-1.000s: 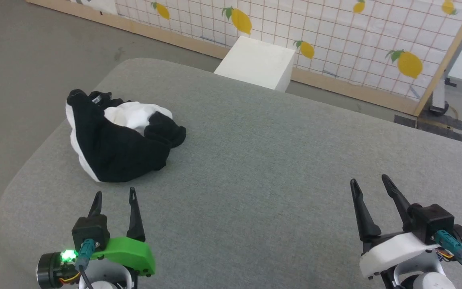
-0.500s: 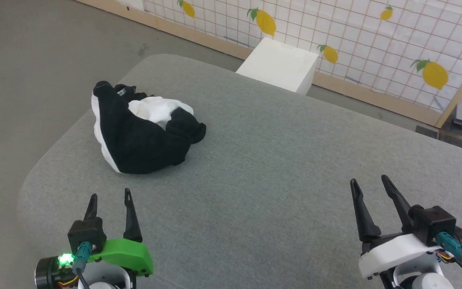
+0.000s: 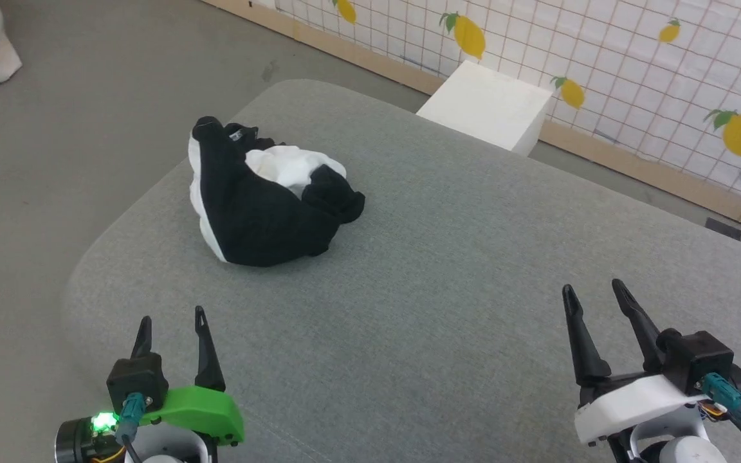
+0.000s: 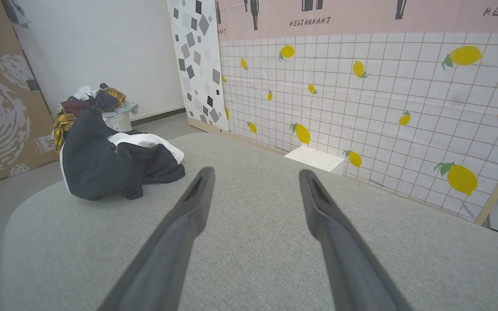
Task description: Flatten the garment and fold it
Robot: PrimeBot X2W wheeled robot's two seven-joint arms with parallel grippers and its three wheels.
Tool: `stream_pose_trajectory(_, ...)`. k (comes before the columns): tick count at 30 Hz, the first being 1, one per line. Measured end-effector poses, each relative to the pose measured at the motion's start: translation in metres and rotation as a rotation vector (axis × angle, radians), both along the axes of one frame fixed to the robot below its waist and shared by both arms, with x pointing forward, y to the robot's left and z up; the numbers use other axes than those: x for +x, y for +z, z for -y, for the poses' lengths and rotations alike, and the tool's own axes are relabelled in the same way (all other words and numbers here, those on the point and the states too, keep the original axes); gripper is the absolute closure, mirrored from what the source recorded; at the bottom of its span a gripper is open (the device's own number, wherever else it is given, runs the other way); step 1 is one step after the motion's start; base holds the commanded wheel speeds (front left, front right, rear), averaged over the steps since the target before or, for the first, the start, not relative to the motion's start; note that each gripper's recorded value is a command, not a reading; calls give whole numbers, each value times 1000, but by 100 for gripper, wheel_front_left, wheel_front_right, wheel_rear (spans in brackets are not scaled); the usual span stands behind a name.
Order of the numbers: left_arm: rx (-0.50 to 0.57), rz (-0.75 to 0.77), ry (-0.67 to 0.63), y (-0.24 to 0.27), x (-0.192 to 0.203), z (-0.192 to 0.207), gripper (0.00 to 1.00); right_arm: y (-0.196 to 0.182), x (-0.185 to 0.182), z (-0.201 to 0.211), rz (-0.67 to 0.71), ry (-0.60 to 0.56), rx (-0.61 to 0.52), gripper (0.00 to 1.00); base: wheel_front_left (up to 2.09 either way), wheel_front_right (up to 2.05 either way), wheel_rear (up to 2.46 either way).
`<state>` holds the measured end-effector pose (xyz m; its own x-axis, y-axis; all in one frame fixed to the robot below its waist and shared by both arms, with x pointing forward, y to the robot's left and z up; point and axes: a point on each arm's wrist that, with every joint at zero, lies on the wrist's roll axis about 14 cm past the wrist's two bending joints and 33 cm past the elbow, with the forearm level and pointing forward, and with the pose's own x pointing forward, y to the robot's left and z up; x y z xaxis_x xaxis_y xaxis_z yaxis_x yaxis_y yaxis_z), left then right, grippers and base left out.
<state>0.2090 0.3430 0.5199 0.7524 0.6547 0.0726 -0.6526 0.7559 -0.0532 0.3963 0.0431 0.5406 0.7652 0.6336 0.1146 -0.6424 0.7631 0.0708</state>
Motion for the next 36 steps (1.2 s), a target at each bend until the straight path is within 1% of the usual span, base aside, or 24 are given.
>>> stream_pose_trajectory(23, -7, 9, 169, -7, -49, -23, 0, 1, -8, -43, -1, 119, 32, 0, 0, 0, 0)
stream_pose_trajectory(33, -7, 9, 169, -6, -46, -25, 0, 1, -8, -42, -4, 115, 35, 0, 0, 0, 0)
stream_pose_trajectory(36, -8, 18, 133, -1, -33, -27, 0, 1, -4, -41, -8, 110, 34, 0, 0, 0, 0)
